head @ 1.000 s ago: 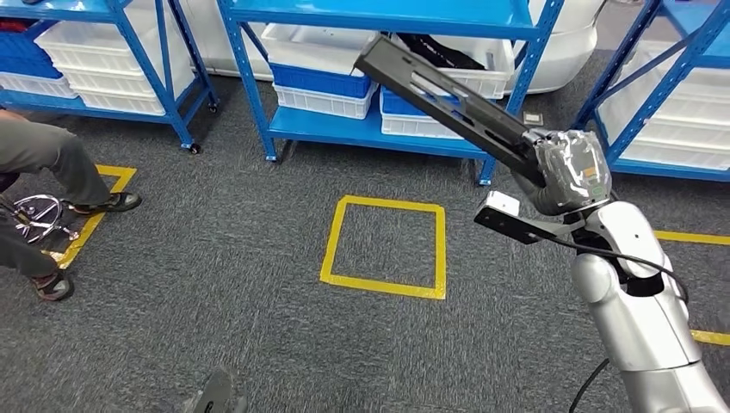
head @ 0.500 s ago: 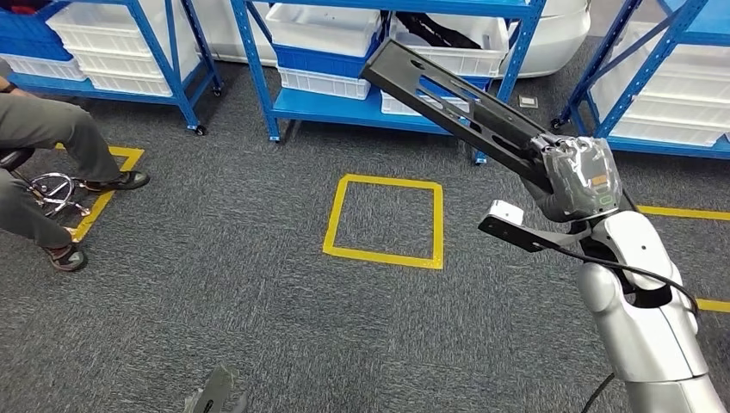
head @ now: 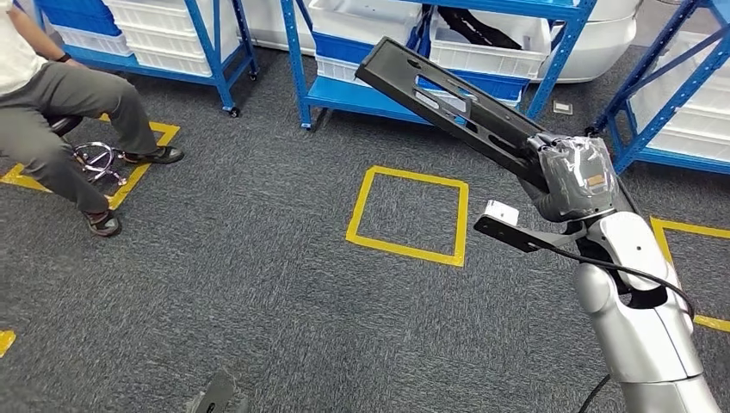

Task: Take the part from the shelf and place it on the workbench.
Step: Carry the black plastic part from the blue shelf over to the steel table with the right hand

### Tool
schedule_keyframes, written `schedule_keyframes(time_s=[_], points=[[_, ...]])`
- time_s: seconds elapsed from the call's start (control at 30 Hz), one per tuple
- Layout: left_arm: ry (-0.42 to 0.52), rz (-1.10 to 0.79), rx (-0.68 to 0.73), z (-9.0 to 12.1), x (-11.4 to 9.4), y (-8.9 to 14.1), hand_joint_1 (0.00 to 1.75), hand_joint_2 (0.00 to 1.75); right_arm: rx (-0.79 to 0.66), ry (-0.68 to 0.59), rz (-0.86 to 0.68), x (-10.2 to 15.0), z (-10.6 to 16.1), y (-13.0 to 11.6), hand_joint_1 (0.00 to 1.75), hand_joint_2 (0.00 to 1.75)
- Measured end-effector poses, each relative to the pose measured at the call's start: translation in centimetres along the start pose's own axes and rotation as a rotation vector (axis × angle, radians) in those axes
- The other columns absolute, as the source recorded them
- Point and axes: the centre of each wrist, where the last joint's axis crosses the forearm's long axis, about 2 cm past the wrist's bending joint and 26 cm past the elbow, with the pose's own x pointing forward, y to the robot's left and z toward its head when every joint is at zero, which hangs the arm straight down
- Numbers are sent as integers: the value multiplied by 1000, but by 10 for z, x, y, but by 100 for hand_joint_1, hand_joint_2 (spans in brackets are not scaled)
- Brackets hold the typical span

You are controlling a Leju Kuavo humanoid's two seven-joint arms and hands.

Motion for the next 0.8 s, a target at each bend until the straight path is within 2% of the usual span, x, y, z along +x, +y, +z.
schedule_keyframes(time_s=[0.8], points=[[-8,-21,-20,-1,1,0,0,175,34,-2,29,-1,12,4,168,175]])
